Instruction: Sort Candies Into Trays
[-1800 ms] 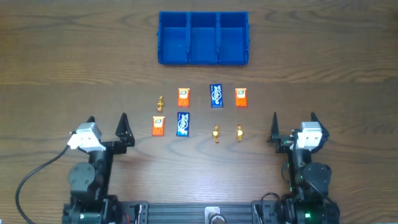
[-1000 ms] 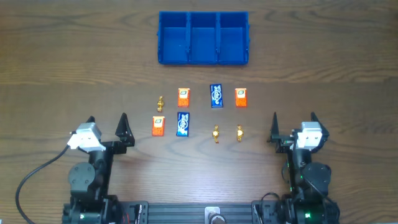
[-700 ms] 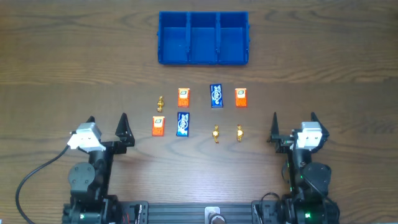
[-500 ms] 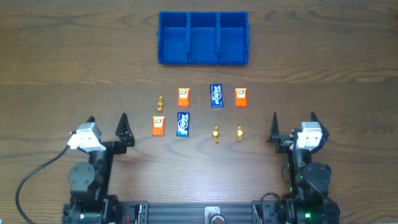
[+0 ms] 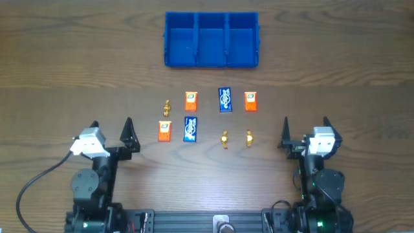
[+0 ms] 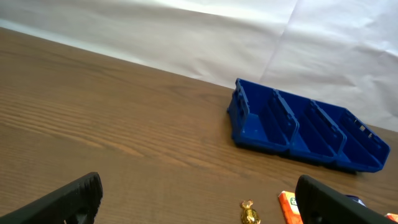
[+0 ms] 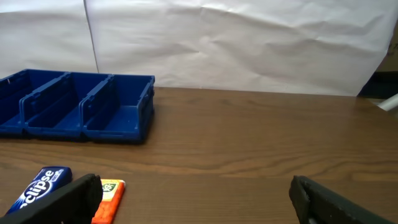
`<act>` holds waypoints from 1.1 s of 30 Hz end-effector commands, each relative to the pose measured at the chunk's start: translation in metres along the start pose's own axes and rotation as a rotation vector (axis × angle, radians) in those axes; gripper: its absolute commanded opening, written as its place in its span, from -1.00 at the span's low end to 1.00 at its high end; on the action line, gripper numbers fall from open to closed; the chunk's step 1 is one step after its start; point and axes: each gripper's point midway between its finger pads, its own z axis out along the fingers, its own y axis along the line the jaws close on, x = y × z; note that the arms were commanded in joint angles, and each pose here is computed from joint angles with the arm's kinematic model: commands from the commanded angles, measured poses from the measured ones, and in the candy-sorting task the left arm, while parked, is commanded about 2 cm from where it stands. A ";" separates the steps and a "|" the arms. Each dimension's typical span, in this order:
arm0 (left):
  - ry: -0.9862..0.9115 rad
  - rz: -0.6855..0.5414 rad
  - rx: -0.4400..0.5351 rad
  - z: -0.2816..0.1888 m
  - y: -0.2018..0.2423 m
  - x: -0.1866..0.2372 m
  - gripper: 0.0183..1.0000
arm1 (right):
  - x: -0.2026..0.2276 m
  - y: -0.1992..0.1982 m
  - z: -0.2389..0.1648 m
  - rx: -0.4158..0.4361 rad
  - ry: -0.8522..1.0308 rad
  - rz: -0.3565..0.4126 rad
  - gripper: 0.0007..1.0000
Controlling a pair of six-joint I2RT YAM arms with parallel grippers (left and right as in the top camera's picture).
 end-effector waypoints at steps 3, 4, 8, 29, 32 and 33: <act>0.050 0.014 -0.023 0.000 0.007 0.016 1.00 | 0.002 0.001 0.000 -0.004 0.004 -0.013 1.00; 0.050 0.014 -0.023 0.000 0.007 0.016 1.00 | 0.002 0.001 0.000 -0.004 0.004 -0.013 1.00; 0.050 0.014 -0.023 0.000 0.007 0.016 1.00 | 0.002 0.001 0.000 -0.004 0.004 -0.013 1.00; 0.253 0.042 0.073 -0.019 -0.025 0.007 1.00 | 0.001 0.001 0.000 -0.004 0.004 -0.013 1.00; 0.435 0.064 0.089 -0.032 -0.040 -0.001 1.00 | 0.002 0.001 0.000 -0.004 0.004 -0.013 1.00; 0.491 0.067 0.090 -0.035 -0.044 -0.001 1.00 | 0.002 0.001 0.000 -0.004 0.004 -0.013 1.00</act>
